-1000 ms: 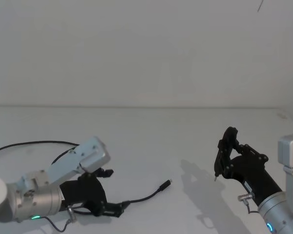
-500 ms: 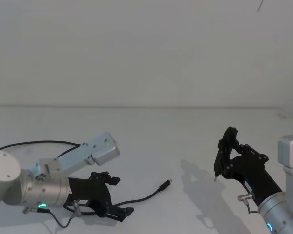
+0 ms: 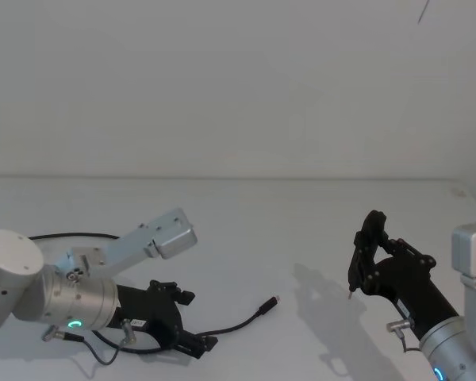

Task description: Pick up the data cable with the one hand.

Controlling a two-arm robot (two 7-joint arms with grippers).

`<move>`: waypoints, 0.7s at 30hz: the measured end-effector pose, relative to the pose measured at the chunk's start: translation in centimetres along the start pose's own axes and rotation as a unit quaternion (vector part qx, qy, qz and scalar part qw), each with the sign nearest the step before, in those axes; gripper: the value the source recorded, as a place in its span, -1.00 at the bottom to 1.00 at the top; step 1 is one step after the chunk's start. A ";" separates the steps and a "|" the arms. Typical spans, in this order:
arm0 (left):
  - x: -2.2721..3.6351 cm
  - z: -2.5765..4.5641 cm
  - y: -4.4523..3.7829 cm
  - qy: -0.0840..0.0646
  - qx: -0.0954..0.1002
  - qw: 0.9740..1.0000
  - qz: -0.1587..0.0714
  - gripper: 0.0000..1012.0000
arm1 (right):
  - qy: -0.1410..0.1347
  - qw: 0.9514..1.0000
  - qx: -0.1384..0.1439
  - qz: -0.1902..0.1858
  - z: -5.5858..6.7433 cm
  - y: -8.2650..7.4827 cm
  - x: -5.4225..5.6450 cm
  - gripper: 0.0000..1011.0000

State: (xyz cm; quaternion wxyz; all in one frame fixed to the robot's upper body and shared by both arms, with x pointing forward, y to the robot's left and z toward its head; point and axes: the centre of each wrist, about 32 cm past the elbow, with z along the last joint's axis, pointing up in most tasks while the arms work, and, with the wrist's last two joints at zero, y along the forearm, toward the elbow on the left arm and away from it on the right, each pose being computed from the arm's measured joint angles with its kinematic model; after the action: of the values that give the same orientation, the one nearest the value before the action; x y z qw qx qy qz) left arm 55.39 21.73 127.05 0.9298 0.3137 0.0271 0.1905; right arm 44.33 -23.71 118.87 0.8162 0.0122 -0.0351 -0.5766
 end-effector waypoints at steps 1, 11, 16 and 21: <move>0.14 0.01 -0.12 0.002 0.005 1.000 0.000 0.98 | 0.000 1.000 0.000 0.000 0.0 0.0 0.0 -0.45; 0.78 -0.04 -0.72 0.013 0.028 1.000 0.001 0.98 | 0.000 1.000 0.000 0.000 0.0 0.0 0.0 -0.45; 0.97 -0.09 -0.91 0.017 0.032 0.999 0.001 0.98 | 0.000 1.000 0.000 0.000 0.0 0.0 0.0 -0.45; 1.12 -0.20 -1.07 0.021 0.033 0.999 0.000 0.98 | 0.000 1.000 0.000 0.000 0.0 0.0 0.0 -0.45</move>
State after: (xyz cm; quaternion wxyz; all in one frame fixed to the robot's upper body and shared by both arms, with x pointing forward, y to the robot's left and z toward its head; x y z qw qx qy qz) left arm 56.76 21.48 126.33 0.9182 0.3401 0.0535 0.1958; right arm 44.33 -23.71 118.87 0.8162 0.0122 -0.0351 -0.5766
